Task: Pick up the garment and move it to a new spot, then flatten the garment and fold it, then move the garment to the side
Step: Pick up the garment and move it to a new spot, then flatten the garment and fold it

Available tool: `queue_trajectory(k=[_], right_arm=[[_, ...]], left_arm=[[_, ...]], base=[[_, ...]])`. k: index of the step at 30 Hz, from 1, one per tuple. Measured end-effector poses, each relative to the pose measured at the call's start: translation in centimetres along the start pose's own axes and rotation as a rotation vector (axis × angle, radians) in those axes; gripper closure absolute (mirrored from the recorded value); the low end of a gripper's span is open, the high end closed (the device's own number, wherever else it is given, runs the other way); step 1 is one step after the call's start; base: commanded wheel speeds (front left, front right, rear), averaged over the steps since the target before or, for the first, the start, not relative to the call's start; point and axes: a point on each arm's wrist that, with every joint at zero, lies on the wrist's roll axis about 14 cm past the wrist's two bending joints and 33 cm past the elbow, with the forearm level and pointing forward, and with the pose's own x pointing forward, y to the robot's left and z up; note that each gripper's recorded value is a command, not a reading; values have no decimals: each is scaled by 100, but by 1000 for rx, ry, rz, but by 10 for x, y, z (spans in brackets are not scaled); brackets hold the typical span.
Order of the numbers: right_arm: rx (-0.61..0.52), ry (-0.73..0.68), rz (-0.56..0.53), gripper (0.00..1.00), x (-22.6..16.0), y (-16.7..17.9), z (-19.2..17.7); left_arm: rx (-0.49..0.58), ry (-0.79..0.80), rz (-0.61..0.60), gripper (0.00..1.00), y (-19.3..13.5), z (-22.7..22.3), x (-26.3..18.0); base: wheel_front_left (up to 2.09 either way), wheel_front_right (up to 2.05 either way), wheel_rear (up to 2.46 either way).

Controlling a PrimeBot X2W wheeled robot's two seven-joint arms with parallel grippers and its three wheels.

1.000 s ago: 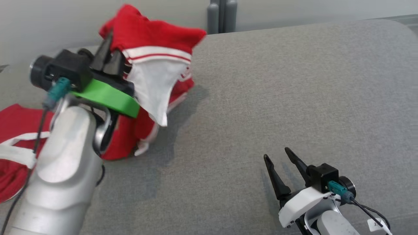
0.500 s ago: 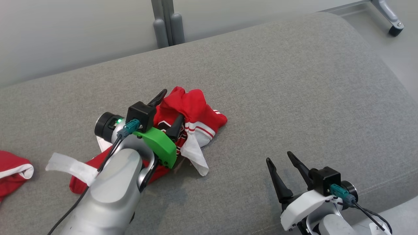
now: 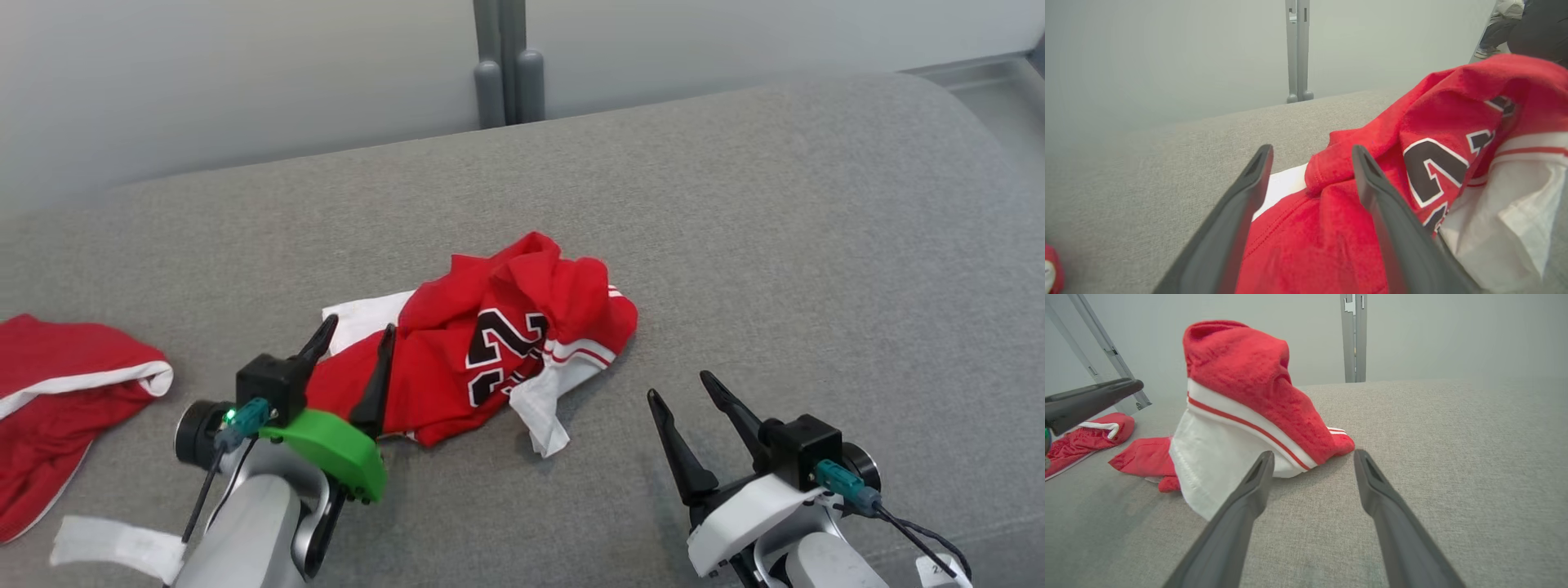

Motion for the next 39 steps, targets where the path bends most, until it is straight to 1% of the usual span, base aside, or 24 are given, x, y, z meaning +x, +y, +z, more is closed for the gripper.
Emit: queue_trajectory(k=[1, 4, 12, 17, 21, 25, 29, 33, 34, 39], right_arm=[[2, -17, 41, 0, 7, 12, 5], [5, -51, 92, 0, 17, 28, 17], [-10, -175, 198, 0, 46, 55, 61], [-40, -212, 247, 0, 68, 64, 80], [-75, -203, 240, 0, 95, 53, 86], [-102, -116, 213, 0, 121, 37, 68], [-120, 30, 200, 0, 140, 29, 34], [-113, 153, 214, 0, 150, 31, -1], [-113, 153, 214, 0, 150, 31, -1], [-106, 288, 241, 0, 157, 39, -39]], left_arm=[[-21, -5, 60, 0, 14, -4, -17], [-47, -16, 148, 0, 32, -8, -43], [-86, -29, 317, 0, 61, -19, -101], [-98, -42, 382, 0, 70, -20, -123], [-103, -56, 415, 0, 74, -19, -132], [-115, -49, 449, 0, 79, -23, -141], [-131, -28, 488, 0, 85, -32, -150], [-147, -5, 523, 0, 90, -41, -157], [-147, -5, 523, 0, 90, -41, -157], [-155, 20, 558, 0, 98, -49, -163]], base=[[0, 0, 0], [0, 0, 0], [0, 0, 0], [0, 0, 0], [0, 0, 0], [0, 0, 0], [0, 0, 0], [0, 0, 0], [0, 0, 0], [0, 0, 0]])
